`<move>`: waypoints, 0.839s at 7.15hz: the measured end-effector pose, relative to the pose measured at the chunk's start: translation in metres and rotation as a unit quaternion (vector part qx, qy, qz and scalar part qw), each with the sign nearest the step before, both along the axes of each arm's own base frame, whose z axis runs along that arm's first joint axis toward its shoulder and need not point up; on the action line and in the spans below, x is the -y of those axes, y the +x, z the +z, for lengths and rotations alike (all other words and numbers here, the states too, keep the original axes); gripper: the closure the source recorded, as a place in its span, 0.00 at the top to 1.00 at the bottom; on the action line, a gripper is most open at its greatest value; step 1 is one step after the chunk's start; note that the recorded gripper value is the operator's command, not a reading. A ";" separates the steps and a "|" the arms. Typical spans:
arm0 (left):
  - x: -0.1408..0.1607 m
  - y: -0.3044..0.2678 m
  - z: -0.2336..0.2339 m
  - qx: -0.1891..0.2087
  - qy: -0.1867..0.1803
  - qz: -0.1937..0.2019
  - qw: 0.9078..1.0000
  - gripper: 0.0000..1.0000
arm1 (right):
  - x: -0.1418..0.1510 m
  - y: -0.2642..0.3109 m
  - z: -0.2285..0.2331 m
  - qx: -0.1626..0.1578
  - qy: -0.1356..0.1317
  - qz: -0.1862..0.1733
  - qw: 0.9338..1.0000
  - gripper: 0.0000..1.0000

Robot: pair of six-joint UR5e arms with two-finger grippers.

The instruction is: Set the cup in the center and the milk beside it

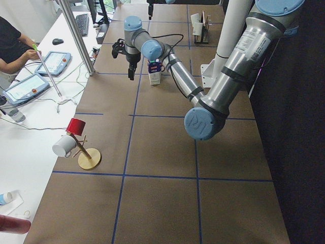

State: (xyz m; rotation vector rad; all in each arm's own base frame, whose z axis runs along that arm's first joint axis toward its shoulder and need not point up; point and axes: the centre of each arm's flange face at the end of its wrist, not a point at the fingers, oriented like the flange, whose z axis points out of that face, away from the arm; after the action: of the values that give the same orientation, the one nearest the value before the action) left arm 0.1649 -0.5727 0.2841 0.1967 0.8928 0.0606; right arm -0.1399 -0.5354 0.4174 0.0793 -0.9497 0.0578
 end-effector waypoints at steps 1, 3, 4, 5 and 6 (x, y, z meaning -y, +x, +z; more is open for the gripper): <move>0.020 -0.053 0.065 0.024 0.022 0.033 0.999 1.00 | 0.000 0.035 0.020 -0.014 0.013 -0.012 1.000 1.00; 0.055 -0.163 0.196 0.063 0.052 0.088 0.993 1.00 | -0.006 0.101 0.060 -0.047 0.039 -0.055 0.997 1.00; 0.063 -0.207 0.244 0.071 0.052 0.100 0.991 1.00 | -0.009 0.131 0.078 -0.060 0.049 -0.080 0.994 1.00; 0.065 -0.242 0.283 0.072 0.041 0.100 0.992 1.00 | -0.011 0.157 0.100 -0.067 0.054 -0.103 0.991 1.00; 0.063 -0.261 0.310 0.069 0.025 0.098 0.992 1.00 | -0.013 0.175 0.122 -0.068 0.054 -0.118 0.989 1.00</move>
State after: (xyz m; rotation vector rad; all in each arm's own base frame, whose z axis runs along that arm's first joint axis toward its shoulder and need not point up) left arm -0.0962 -0.6358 0.5938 0.1492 0.7703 0.2770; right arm 0.0349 -0.5223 0.5390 0.0706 -0.8192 -0.2152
